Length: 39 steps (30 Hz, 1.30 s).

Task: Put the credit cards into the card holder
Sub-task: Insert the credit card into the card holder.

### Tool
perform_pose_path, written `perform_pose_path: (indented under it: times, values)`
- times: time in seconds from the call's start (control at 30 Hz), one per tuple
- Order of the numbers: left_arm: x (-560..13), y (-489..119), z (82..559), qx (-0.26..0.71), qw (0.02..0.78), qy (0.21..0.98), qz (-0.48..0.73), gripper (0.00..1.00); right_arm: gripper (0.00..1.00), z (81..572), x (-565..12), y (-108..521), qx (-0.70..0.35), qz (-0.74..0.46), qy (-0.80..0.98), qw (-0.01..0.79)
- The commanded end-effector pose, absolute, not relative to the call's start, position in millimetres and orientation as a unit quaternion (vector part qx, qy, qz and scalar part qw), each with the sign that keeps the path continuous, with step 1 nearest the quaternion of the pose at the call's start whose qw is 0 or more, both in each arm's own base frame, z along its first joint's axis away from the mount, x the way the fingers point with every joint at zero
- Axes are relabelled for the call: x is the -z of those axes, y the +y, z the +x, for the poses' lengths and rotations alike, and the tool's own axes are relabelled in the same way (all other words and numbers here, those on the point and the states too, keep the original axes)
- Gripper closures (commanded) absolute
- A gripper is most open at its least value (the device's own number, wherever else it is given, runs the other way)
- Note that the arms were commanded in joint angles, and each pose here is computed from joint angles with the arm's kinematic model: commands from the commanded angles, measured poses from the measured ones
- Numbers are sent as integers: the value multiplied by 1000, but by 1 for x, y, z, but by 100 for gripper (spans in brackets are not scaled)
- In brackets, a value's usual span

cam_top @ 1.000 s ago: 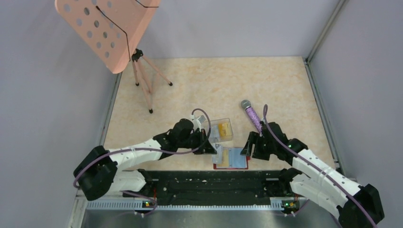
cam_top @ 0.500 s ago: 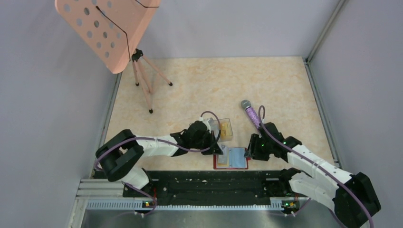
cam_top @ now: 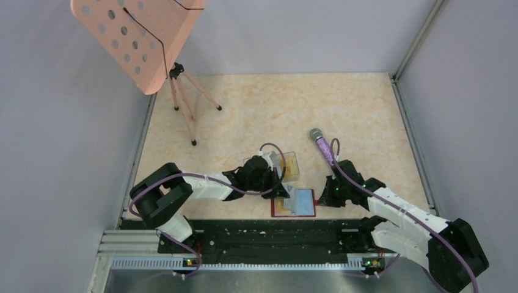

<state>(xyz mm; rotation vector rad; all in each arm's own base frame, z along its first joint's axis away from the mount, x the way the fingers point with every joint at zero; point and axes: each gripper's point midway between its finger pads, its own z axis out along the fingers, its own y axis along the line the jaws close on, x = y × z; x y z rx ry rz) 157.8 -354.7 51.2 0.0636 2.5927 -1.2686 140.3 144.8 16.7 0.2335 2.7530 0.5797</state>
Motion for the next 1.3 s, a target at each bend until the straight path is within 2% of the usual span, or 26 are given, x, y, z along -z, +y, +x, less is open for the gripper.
perform_pose_path:
  times: [0.0,0.37,0.7,1.07,1.27]
  values:
    - [-68,-369,161,471,137,871,24,100,100,143,-20,148,-218,84,958,168]
    - [-56,-363,160,456,126,881,-10,100,100,139,-17,149,-223,84,958,162]
    - [-65,-347,163,426,152,892,-14,100,100,137,-15,148,-222,83,958,160]
    - [-51,-346,157,404,126,906,-11,100,100,136,-12,147,-220,82,959,157]
    - [-48,-356,153,423,109,900,-5,100,100,136,-12,147,-218,80,960,157]
